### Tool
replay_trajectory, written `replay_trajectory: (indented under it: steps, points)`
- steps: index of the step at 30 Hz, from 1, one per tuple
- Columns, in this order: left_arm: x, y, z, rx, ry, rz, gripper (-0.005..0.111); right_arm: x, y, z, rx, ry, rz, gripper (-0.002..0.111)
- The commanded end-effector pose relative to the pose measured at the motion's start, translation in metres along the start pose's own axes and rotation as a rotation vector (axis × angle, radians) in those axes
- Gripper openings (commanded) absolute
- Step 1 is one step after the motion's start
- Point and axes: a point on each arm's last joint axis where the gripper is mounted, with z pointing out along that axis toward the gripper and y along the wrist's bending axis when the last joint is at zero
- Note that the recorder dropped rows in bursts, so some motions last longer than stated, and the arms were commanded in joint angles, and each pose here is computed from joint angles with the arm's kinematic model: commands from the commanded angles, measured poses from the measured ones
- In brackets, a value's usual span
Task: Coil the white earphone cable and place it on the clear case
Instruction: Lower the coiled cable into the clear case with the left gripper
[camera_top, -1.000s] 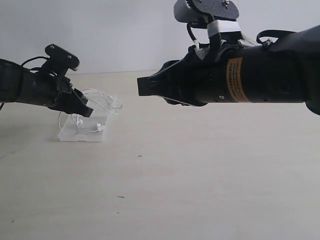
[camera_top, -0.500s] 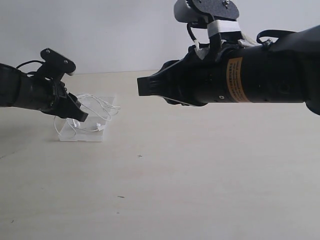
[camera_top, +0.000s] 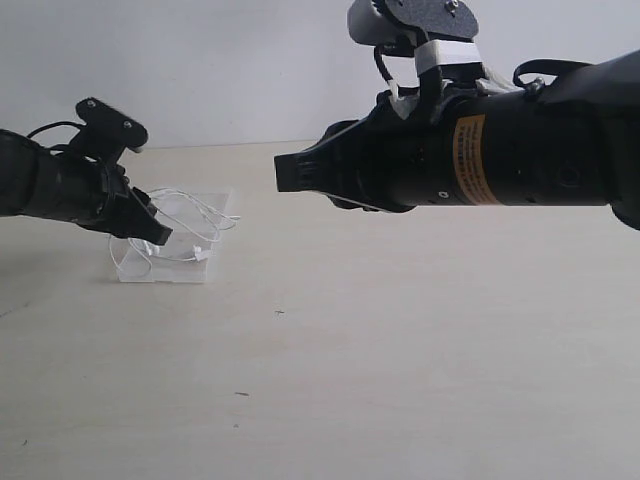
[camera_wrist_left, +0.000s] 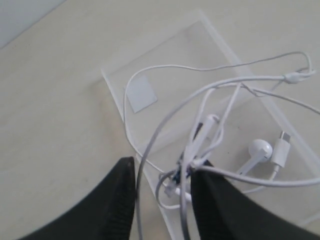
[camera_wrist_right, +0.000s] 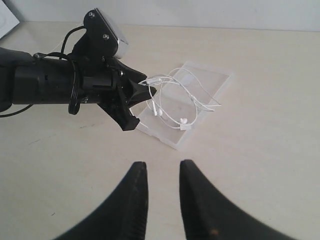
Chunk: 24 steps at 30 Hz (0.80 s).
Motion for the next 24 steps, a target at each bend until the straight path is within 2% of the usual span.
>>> replay_trajectory:
  steps: [1,24]
  points:
    - [0.001,0.002,-0.004,-0.013,0.0,-0.006,0.038,0.001,-0.003,0.001,0.013,0.003,-0.004,0.023]
    - [0.016,0.007,-0.009,-0.075,0.061,0.043,0.038,0.001,-0.003,0.001,0.013,0.003,-0.004,0.023]
